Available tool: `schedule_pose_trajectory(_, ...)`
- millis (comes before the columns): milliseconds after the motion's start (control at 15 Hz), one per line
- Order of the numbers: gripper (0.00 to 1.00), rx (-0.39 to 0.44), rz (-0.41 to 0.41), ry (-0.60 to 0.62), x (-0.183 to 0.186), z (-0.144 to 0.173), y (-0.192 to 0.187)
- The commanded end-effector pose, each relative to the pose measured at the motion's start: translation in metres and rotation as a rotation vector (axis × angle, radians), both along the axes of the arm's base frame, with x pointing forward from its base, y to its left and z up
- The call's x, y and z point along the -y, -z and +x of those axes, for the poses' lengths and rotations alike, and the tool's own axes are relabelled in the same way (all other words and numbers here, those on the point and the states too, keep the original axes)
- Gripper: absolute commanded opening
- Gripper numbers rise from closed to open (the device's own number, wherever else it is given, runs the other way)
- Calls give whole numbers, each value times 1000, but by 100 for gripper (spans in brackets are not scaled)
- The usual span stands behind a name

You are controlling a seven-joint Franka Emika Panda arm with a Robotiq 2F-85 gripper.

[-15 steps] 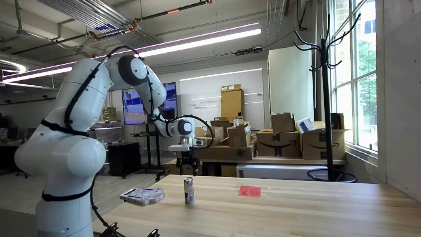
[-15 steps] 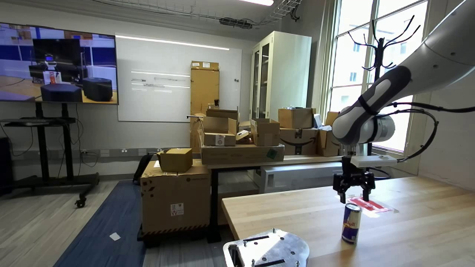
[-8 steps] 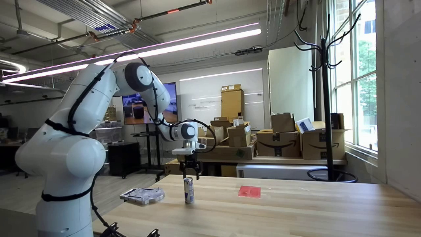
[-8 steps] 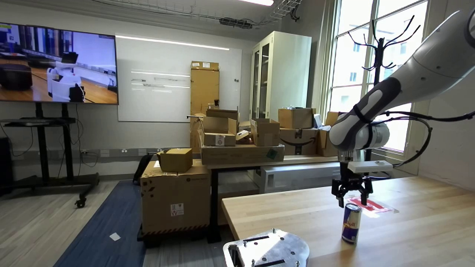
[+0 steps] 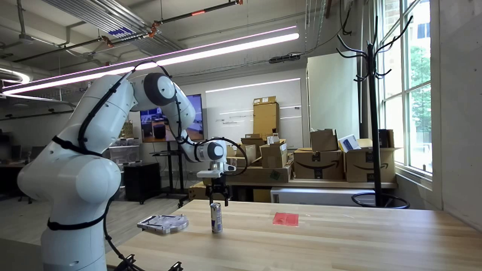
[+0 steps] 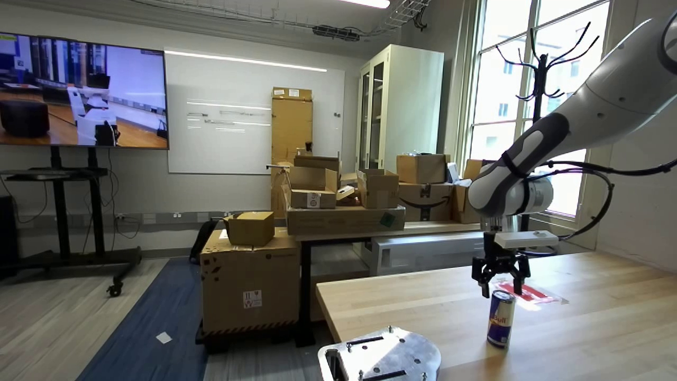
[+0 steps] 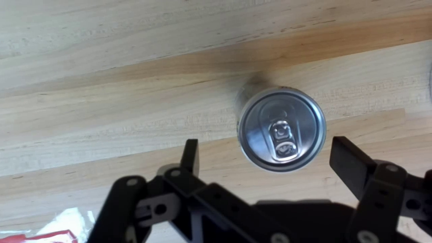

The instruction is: Put the red bull can on the metal object

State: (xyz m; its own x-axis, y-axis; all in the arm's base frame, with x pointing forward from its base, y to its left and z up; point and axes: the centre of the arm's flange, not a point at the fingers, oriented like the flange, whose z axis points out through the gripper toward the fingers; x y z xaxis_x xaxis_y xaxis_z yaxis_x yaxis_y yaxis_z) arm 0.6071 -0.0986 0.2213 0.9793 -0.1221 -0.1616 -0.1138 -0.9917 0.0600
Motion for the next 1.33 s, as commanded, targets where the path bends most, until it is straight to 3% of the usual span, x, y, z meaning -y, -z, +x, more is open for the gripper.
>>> schedule_pose_trajectory(0, 100, -5, 19, -14, -4, -4, -1)
schedule_pose_trajectory(1133, 100, -58, 49, -9, -6, -21, 20)
schedule_pose_trajectory(1267, 74, -60, 48, -12, -6, -22, 22)
